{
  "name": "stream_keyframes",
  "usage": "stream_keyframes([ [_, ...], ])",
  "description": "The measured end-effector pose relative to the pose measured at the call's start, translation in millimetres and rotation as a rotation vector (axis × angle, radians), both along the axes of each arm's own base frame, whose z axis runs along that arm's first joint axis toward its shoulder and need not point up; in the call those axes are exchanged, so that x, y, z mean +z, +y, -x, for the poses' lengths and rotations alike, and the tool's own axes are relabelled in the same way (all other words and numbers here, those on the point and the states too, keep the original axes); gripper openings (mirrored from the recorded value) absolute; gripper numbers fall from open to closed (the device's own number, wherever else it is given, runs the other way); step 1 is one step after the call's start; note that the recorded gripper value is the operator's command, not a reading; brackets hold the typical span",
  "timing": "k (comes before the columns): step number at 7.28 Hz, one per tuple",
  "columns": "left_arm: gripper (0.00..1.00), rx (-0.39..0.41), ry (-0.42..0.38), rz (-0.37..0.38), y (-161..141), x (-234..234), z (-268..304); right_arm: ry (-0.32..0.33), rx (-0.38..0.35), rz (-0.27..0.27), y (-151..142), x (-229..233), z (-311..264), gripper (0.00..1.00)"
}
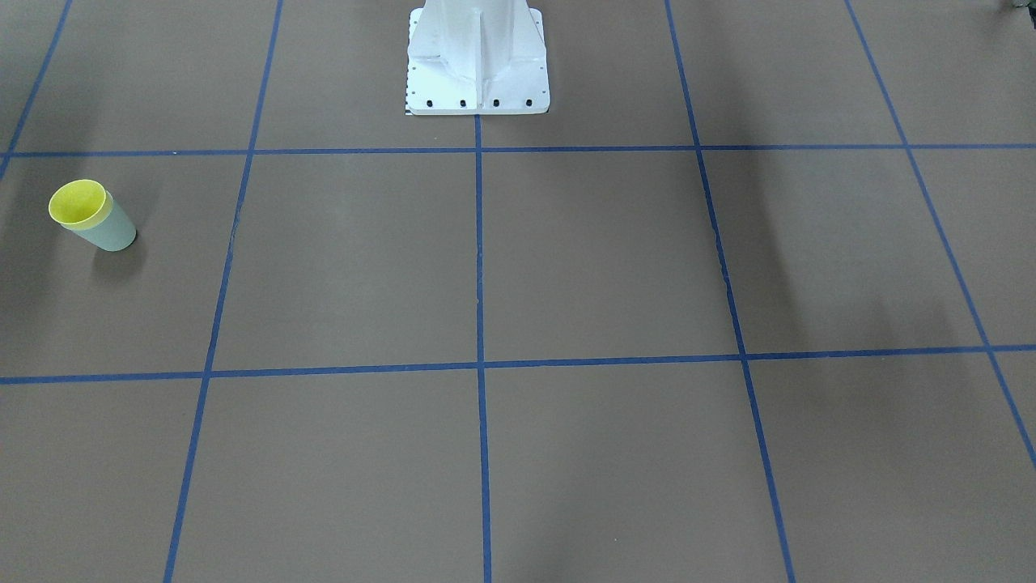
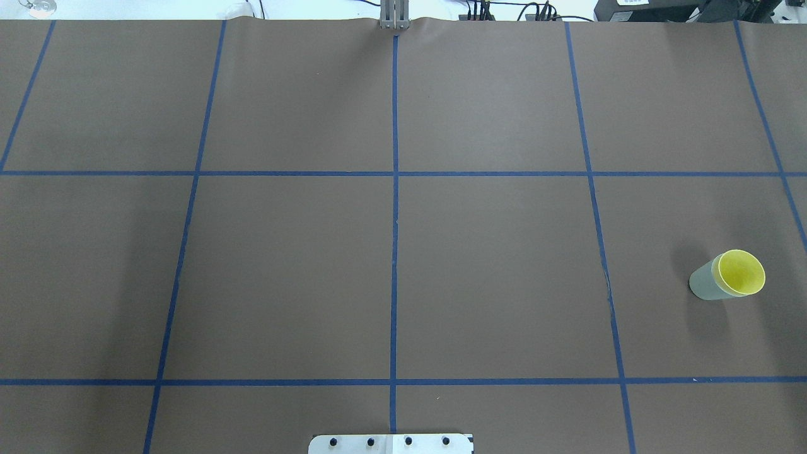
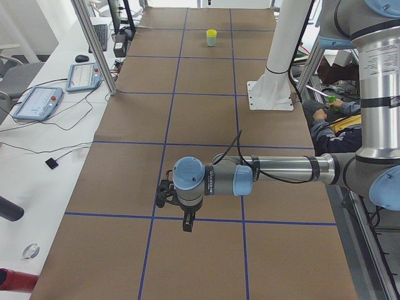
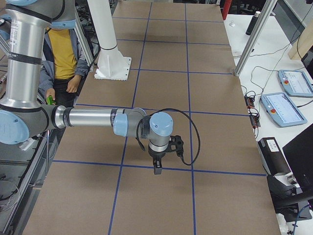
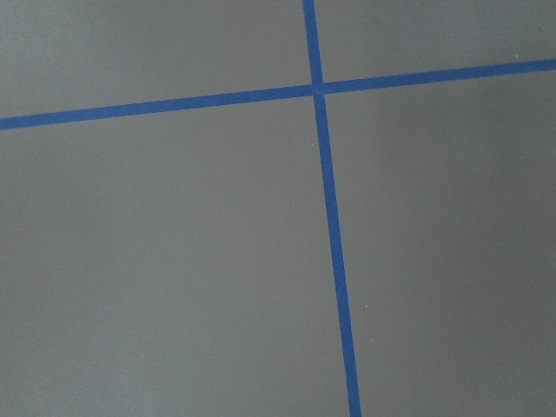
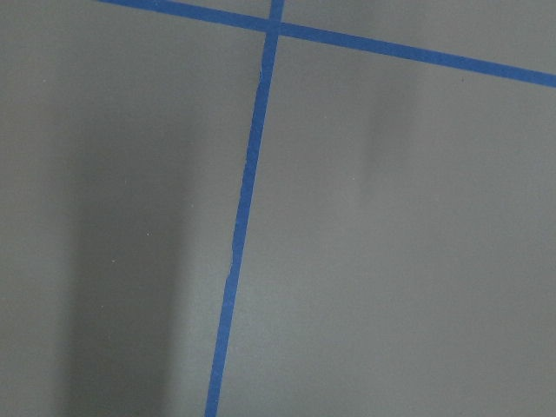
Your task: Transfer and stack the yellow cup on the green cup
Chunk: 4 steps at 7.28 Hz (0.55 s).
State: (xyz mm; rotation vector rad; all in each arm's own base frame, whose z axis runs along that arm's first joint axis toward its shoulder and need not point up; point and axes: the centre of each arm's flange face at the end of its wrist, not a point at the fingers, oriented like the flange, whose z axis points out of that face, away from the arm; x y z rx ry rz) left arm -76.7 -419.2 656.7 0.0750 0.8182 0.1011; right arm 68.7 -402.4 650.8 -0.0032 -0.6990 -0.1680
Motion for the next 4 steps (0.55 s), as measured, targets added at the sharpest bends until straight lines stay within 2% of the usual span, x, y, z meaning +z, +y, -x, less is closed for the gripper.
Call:
stream_keyframes([
  [4,1.00,0.000,0.001,0.002,1.4,0.9,-0.1,0.000,-0.001,0.001,0.8,0.7,0.0,1.00],
])
